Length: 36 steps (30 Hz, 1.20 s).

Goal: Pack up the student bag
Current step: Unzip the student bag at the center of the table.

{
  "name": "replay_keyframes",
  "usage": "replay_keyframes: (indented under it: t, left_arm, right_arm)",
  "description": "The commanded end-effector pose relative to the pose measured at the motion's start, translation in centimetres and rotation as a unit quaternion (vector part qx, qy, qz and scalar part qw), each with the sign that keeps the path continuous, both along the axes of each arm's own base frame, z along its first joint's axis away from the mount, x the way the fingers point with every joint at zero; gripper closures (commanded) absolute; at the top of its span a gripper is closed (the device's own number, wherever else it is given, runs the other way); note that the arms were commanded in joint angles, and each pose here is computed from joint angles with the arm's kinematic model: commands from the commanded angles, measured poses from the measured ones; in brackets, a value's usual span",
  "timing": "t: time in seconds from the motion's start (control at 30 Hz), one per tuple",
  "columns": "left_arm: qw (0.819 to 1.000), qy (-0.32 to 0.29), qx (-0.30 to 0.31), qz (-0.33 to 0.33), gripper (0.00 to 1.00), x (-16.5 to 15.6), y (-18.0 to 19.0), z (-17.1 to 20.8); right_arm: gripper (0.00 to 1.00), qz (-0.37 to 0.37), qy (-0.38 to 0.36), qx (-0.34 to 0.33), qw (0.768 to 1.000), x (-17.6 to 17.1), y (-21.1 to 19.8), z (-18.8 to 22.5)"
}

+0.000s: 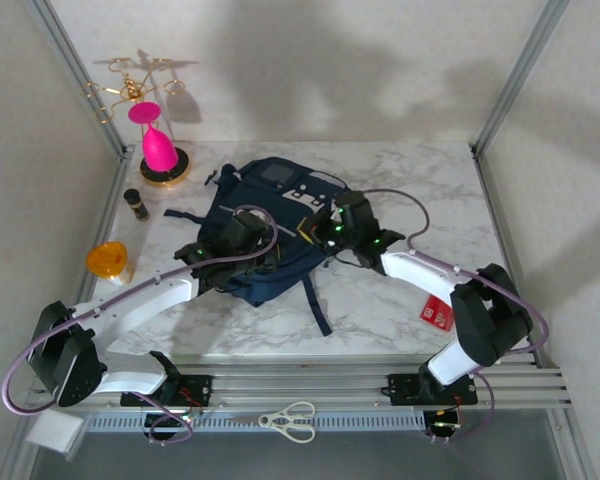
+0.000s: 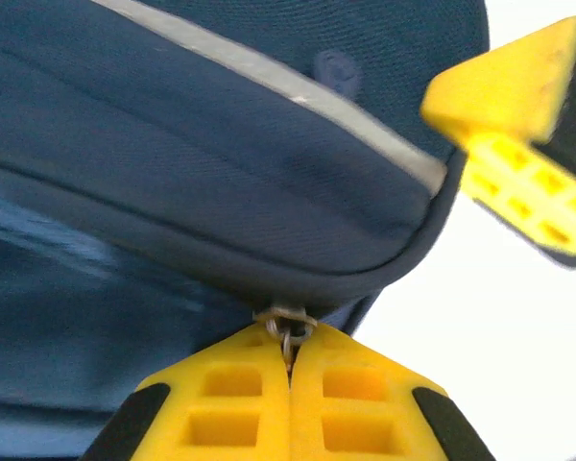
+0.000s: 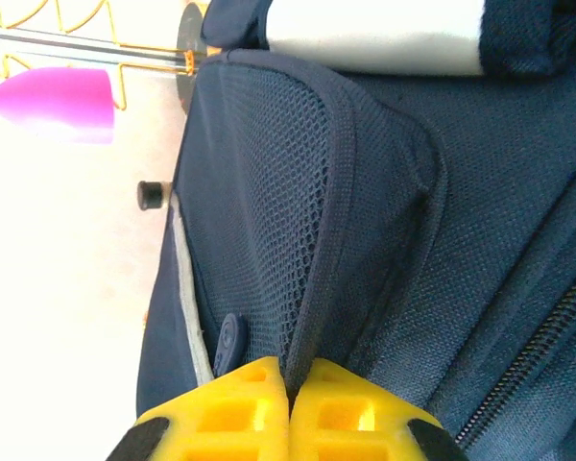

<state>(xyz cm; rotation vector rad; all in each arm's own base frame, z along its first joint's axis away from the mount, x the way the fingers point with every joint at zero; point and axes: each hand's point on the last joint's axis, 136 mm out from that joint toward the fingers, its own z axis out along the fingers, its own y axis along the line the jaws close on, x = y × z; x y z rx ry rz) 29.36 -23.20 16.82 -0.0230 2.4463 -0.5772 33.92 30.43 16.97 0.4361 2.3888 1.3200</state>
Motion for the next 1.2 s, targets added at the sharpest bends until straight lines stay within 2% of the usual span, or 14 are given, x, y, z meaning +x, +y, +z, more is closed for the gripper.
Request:
replay_keyframes:
  t: [0.0, 0.13, 0.27, 0.3, 0.33, 0.47, 0.57, 0.63, 0.8, 0.9, 1.0, 1.17]
  left_arm:
    - [0.998, 0.032, 0.046, -0.015, 1.0, -0.2, 0.7, -1.4]
    - [0.999, 0.025, 0.008, -0.041, 1.0, 0.5, -1.6, -1.1]
    - [0.997, 0.027, -0.019, -0.07, 1.0, 0.6, -4.3, -1.6]
    - [0.997, 0.029, -0.018, -0.072, 1.0, 0.7, -4.5, -1.8]
    - [0.997, 0.028, -0.02, -0.072, 1.0, 0.8, -4.8, -1.9]
    - [0.996, 0.021, -0.033, -0.075, 1.0, 1.1, -5.4, -1.8]
    - [0.997, 0.023, -0.027, -0.073, 1.0, 1.2, -5.3, -2.2]
    - [0.997, 0.022, -0.029, -0.074, 1.0, 1.2, -5.3, -2.2]
    - [0.997, 0.019, -0.033, -0.074, 1.0, 1.2, -5.5, -2.1]
    - [0.997, 0.019, -0.031, -0.072, 1.0, 1.3, -5.3, -2.3]
    - [0.997, 0.017, -0.026, -0.069, 1.0, 1.3, -5.1, -2.2]
    - [0.997, 0.012, -0.026, -0.069, 1.0, 1.4, -5.1, -2.0]
  right_arm:
    - [1.0, -0.013, -0.064, -0.075, 0.995, 4.0, -6.6, 0.6]
    - [1.0, 0.008, -0.064, -0.064, 0.996, 5.4, -9.2, 0.1]
    - [1.0, 0.017, -0.067, -0.056, 0.996, 5.8, -9.2, 0.7]
    - [0.93, 0.016, -0.062, -0.052, 0.997, 5.6, -9.0, 0.6]
    - [0.81, 0.012, -0.05, -0.049, 0.997, 5.3, -9.0, 0.4]
    - [0.54, -0.011, -0.023, -0.031, 0.999, 3.4, -8.8, 0.2]
    - [0.43, -0.026, -0.006, -0.009, 1.0, 1.1, -7.8, -0.1]
    - [0.39, -0.027, 0.01, 0.013, 1.0, -0.1, -6.7, -0.6]
    - [0.4, -0.045, 0.032, 0.038, 0.998, -1.0, -4.3, -1.2]
    - [0.46, -0.047, 0.021, 0.063, 0.997, -0.6, -2.9, 0.3]
    - [0.47, -0.052, 0.011, 0.062, 0.997, -0.7, -2.1, 1.9]
    - [0.55, -0.091, 0.014, 0.065, 0.994, -0.2, -2.4, 2.2]
